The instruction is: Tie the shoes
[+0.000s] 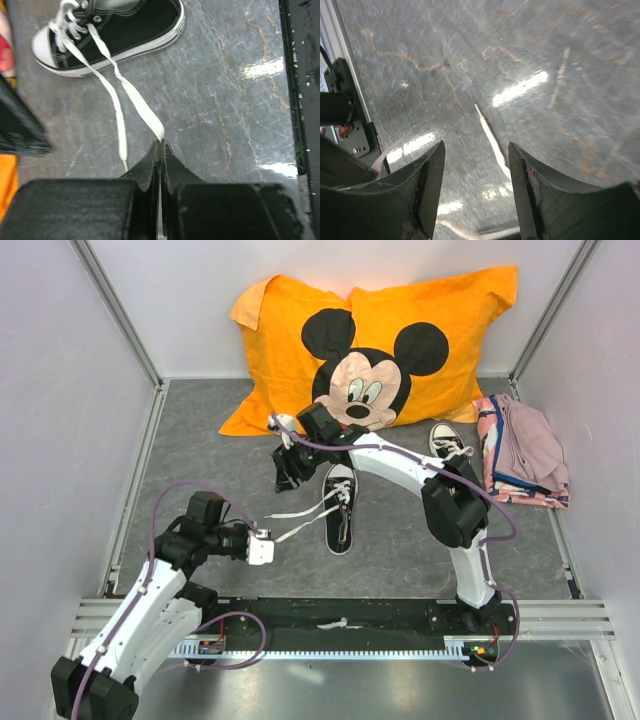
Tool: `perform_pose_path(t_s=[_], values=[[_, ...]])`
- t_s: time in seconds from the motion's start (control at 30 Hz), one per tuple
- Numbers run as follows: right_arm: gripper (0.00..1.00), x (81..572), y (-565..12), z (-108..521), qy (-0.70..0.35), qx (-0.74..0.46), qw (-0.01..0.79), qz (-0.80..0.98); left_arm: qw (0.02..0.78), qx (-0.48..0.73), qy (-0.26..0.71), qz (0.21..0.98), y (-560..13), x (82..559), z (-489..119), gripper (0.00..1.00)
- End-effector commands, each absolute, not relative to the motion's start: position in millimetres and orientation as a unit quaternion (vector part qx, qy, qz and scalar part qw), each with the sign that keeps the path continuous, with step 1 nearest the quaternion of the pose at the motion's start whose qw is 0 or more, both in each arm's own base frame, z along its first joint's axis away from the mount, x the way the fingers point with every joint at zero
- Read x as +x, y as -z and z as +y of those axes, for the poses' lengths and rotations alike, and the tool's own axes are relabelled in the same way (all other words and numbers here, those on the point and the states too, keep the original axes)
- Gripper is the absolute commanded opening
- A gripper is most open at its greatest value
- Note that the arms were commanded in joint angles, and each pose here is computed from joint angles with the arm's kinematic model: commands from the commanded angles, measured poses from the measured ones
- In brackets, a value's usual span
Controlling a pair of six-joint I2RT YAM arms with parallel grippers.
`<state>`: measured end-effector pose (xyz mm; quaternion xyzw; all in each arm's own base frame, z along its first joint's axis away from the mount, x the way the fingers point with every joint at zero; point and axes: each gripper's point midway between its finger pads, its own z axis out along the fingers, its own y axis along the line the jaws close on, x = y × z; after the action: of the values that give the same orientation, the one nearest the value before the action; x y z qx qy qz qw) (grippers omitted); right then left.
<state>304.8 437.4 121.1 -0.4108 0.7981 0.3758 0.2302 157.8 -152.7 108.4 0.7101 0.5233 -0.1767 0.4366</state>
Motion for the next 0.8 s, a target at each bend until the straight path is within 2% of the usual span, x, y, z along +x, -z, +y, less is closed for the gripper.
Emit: perform_pose_path(t_s=[0.0,0.07,0.13,0.17,0.23,0.27,0.37,0.5,0.6,0.77], values=[[0.62,338.2,-200.7,402.7,-0.377,-0.391,0.325,0.774,0.470,0.673,0.190,0.538,-144.1,188.1,-168.8,0.02],[0.62,347.6,-208.4,372.0,-0.363,-0.375,0.341,0.782,0.460,0.659,0.204,0.560,-143.4,205.0,-174.6,0.01],[0.62,352.3,-209.0,350.6,-0.352,-0.365,0.348,0.788,0.481,0.642,0.210,0.559,-167.4,227.6,-185.9,0.02],[0.62,354.8,-206.4,329.5,-0.340,-0.356,0.351,0.796,0.463,0.633,0.225,0.578,-157.5,238.9,-190.0,0.01],[0.62,351.0,-198.8,306.4,-0.324,-0.358,0.353,0.801,0.479,0.612,0.229,0.586,-178.2,267.0,-200.6,0.02],[0.62,354.4,-195.7,292.2,-0.316,-0.350,0.354,0.808,0.462,0.603,0.238,0.605,-166.5,280.0,-204.4,0.02],[0.59,346.0,-189.4,268.4,-0.292,-0.360,0.357,0.811,0.466,0.565,0.239,0.638,-179.8,319.7,-213.9,0.02],[0.50,329.2,-185.6,260.0,-0.285,-0.383,0.361,0.801,0.434,0.511,0.253,0.697,-164.6,369.0,-225.5,0.02],[0.45,324.9,-176.9,262.8,-0.269,-0.403,0.363,0.796,0.417,0.486,0.246,0.728,-153.0,387.6,-224.9,0.02],[0.43,324.6,-159.6,281.2,-0.252,-0.435,0.358,0.787,0.371,0.459,0.246,0.769,-113.3,399.2,-220.4,0.02]])
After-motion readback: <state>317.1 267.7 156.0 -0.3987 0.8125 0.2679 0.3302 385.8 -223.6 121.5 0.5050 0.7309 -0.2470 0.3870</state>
